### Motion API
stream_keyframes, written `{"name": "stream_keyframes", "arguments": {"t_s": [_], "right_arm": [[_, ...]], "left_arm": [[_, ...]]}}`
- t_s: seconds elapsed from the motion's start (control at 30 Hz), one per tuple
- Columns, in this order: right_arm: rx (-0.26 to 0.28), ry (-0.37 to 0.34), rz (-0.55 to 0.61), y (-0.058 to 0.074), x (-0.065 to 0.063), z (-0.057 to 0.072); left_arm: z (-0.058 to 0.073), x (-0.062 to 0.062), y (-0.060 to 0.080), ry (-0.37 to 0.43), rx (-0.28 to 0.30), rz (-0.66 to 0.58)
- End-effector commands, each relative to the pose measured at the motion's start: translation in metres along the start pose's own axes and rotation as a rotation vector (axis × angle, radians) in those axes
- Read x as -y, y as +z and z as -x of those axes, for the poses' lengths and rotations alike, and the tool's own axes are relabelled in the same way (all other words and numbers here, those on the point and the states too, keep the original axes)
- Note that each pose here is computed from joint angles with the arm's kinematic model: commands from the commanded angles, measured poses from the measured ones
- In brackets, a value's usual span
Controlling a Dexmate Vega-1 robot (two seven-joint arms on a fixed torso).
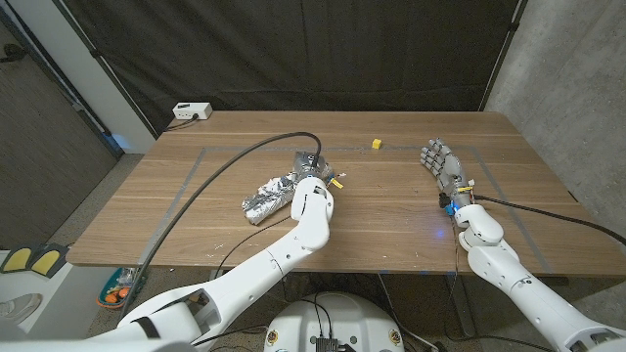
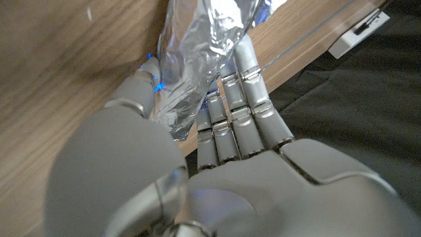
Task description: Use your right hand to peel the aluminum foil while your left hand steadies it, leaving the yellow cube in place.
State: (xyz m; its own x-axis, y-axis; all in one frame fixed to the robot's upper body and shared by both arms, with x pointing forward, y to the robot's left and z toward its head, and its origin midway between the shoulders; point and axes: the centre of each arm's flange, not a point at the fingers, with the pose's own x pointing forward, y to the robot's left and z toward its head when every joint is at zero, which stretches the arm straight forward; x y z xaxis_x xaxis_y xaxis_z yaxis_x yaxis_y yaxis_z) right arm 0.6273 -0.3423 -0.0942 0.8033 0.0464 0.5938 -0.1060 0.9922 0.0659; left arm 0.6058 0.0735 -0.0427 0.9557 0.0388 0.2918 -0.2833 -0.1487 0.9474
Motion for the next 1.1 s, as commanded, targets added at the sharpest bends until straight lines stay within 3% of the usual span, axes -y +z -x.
{"name": "stream_keyframes", "arguments": {"t_s": [0.03, 0.17, 0.5, 0.7, 1.1], "right_arm": [[-0.005, 0.002, 0.034, 0.008, -0.004, -0.001], [0.000, 0.009, 0.035, 0.011, -0.006, -0.003], [0.012, 0.015, 0.038, 0.018, -0.009, -0.003], [0.017, 0.023, 0.041, 0.021, -0.011, -0.002], [0.021, 0.033, 0.044, 0.025, -0.014, -0.002]], "left_arm": [[-0.006, 0.026, -0.020, -0.166, 0.145, 0.863], [-0.007, 0.017, -0.025, -0.172, 0.165, 0.999], [0.000, -0.005, -0.030, -0.107, 0.241, 1.150], [0.000, -0.008, -0.033, -0.148, 0.350, 1.425], [-0.003, -0.016, -0.038, -0.208, 0.542, 1.775]]}}
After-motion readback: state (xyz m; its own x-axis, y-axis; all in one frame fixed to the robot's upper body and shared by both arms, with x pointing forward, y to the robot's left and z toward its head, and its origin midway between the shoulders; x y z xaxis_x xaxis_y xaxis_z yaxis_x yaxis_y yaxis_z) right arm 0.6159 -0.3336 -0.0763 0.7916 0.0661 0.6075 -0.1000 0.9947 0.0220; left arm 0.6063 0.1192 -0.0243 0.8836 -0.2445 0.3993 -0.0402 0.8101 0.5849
